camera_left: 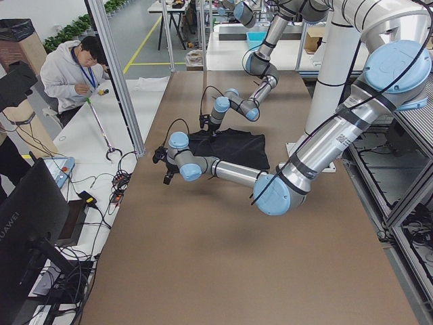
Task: Fold clothes
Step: 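Move the right gripper to the shirt's far end corner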
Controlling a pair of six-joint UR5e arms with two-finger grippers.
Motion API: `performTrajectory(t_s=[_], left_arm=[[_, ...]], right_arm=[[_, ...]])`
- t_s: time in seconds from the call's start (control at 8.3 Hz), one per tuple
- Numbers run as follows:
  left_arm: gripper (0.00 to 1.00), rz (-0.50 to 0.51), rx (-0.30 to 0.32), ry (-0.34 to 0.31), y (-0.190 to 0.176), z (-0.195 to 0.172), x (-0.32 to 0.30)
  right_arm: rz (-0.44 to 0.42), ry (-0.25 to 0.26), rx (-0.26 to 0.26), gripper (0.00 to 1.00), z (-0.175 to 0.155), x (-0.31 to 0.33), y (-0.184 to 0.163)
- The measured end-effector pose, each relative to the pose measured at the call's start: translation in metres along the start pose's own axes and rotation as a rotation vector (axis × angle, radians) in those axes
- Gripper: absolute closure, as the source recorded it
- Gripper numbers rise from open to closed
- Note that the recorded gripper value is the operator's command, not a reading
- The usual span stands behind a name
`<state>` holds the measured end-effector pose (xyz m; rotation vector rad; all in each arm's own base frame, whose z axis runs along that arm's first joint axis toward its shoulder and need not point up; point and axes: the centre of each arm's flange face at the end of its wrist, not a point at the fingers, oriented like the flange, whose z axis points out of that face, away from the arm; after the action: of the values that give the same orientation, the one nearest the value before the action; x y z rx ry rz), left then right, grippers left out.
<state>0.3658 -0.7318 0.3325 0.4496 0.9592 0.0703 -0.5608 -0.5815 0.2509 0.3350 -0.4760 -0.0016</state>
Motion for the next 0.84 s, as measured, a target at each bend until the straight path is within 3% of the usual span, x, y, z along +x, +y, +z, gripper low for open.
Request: performTrajectory(t_s=[0.48, 0.72, 0.84], left_arm=[[0.0, 0.0, -0.001, 0.0, 0.0, 0.0, 0.0], [0.0, 0.0, -0.001, 0.0, 0.0, 0.0, 0.0], [0.0, 0.0, 0.0, 0.0, 0.0, 0.0, 0.0]], right_arm=[[0.007, 0.046, -0.017, 0.06, 0.02, 0.017, -0.012], [-0.042, 0.058, -0.011, 0.06, 0.021, 0.038, -0.027], [-0.076, 0.079, -0.018, 0.06, 0.037, 0.066, -0.028]])
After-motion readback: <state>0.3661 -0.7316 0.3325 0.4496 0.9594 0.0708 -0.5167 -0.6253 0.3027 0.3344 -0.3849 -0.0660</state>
